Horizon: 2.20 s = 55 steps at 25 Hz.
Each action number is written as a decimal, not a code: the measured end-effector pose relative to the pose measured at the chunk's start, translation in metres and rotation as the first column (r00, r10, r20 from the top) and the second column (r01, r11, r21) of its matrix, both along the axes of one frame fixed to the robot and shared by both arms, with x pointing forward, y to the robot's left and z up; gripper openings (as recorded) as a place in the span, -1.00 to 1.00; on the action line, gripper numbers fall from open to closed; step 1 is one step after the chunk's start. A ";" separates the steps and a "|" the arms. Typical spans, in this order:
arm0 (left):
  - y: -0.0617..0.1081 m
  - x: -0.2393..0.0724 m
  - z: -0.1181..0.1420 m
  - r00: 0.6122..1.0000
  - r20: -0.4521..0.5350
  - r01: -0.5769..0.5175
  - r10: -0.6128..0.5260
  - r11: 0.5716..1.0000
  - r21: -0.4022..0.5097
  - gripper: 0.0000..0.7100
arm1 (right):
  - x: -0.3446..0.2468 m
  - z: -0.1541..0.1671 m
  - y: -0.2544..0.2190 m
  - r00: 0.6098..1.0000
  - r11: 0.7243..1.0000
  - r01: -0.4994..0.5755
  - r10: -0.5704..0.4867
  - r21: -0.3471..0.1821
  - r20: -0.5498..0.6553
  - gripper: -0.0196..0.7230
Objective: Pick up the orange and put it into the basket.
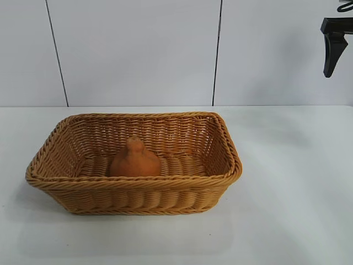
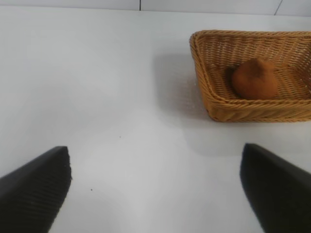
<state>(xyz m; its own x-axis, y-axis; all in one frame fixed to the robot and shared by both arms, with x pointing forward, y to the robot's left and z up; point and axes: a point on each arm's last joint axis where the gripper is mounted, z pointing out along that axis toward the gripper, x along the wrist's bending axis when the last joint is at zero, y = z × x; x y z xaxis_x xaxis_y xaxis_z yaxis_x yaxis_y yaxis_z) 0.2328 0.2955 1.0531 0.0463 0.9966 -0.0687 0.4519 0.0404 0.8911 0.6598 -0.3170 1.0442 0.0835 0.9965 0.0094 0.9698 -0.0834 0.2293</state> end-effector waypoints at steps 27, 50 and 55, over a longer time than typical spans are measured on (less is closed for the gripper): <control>0.000 0.000 0.000 1.000 0.000 0.000 0.000 1.000 0.000 0.89 | -0.271 -0.019 0.020 0.989 0.992 -0.113 0.118 0.060 -0.086 0.92; 0.000 0.000 0.000 1.000 0.000 0.000 0.000 1.000 0.000 0.89 | -0.415 0.009 0.024 0.657 0.991 -0.101 0.132 -0.088 0.742 0.92; 0.000 0.000 0.000 1.000 0.000 0.000 0.000 1.000 0.000 0.89 | -0.424 0.009 0.025 0.615 0.991 -0.097 0.134 -0.095 0.777 0.92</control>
<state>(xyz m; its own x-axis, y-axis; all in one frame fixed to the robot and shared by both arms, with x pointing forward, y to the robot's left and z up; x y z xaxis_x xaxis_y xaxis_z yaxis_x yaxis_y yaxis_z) 0.2328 0.2955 1.0531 0.0463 0.9966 -0.0687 0.4519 0.0404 0.8911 0.2359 -0.2925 1.0530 -0.0525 0.9983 -0.0237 0.4248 0.0438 0.9042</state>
